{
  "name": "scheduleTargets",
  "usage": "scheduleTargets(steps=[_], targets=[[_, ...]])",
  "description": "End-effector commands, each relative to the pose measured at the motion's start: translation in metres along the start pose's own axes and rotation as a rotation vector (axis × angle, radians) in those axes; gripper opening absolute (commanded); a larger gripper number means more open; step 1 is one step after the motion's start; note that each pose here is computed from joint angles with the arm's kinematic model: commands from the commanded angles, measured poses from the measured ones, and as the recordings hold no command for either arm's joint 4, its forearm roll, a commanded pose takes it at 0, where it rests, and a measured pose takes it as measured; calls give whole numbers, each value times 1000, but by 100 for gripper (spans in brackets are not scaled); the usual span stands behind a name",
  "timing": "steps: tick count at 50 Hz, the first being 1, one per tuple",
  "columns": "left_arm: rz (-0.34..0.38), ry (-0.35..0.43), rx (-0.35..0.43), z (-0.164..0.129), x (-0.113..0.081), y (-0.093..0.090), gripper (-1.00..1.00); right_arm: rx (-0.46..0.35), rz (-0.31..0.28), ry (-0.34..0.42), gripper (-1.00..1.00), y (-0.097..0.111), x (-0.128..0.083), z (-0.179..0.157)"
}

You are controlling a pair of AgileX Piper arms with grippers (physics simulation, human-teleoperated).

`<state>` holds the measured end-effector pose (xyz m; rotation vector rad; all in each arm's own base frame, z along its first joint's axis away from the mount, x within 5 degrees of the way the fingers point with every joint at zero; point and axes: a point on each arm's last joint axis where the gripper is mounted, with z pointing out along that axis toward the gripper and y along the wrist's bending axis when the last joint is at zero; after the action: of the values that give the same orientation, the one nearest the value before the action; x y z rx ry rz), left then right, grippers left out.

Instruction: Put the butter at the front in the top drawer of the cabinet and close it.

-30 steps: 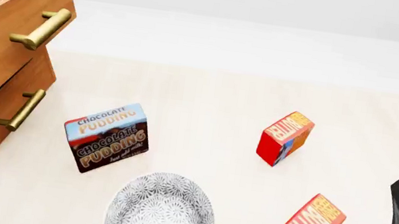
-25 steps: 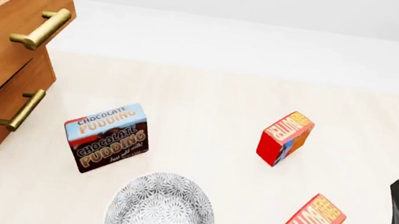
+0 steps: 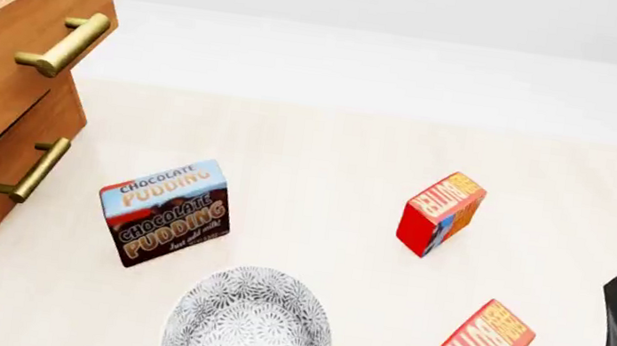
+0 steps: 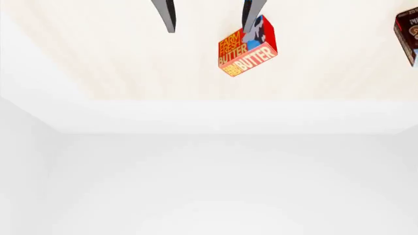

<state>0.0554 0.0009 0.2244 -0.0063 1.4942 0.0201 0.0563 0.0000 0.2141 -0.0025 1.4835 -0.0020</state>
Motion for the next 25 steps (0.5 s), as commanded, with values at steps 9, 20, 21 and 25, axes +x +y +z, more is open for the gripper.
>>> scheduleTargets(steps=[9, 20, 21, 25], targets=[[-17, 43, 30, -1, -57, -1, 100, 0, 0, 0, 100, 0, 0, 0], [-46, 125, -7, 13, -99, 1, 100, 0, 0, 0, 100, 0, 0, 0], [-22, 152, -9, 17, -106, 1, 100, 0, 0, 0, 100, 0, 0, 0], [-6, 162, -8, 20, -122, 2, 100, 0, 0, 0, 100, 0, 0, 0]])
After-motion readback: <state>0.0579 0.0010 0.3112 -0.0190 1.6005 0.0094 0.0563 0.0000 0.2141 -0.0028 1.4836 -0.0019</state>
